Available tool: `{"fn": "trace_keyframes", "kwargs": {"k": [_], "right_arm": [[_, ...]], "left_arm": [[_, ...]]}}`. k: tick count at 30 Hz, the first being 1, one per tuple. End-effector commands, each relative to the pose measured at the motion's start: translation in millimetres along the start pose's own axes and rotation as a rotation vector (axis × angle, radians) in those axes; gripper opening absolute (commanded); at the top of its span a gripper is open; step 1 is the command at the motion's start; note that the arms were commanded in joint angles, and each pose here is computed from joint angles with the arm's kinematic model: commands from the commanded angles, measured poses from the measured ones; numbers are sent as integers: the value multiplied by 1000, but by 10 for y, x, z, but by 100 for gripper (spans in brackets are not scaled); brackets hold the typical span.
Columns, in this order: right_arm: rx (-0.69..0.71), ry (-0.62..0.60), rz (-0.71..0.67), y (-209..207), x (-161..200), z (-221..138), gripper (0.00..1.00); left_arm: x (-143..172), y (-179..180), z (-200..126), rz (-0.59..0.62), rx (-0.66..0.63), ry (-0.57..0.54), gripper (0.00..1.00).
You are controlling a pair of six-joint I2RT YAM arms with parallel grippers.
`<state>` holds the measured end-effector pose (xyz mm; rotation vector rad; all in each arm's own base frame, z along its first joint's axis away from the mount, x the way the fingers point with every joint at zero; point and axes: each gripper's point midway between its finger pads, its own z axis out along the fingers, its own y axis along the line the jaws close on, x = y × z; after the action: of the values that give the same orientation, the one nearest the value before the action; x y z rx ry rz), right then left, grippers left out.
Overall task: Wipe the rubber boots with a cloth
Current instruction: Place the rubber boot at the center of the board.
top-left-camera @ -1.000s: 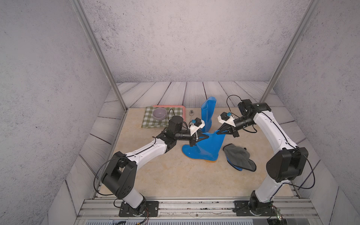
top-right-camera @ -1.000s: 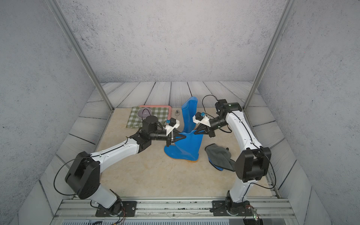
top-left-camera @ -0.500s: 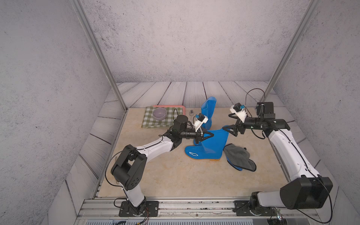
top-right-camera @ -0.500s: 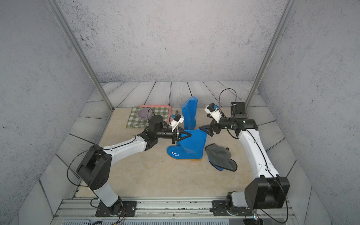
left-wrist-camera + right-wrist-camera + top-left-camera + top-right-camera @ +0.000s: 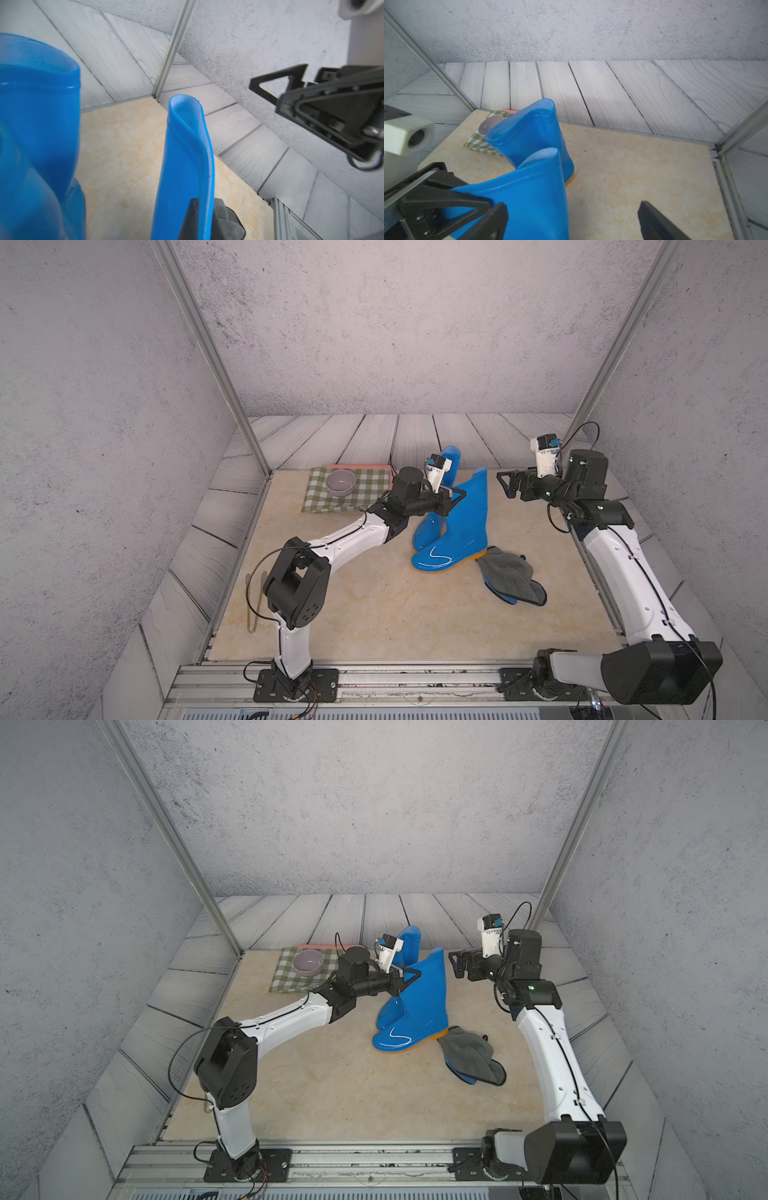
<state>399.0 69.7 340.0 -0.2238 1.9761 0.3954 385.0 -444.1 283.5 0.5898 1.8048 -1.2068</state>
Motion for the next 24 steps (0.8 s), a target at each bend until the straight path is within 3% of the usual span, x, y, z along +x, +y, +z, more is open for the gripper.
{"fn": "trace_keyframes", "kwargs": {"k": [1, 10, 24], "right_arm": [[54, -86, 57, -80, -116, -80, 99], [55, -82, 68, -107, 2, -35, 99], [61, -100, 68, -146, 17, -67, 99]], "left_arm": [[-378, 22, 73, 19, -121, -142, 0], [-426, 191, 260, 21, -371, -239, 0], [-613, 151, 319, 62, -501, -347, 0]]}}
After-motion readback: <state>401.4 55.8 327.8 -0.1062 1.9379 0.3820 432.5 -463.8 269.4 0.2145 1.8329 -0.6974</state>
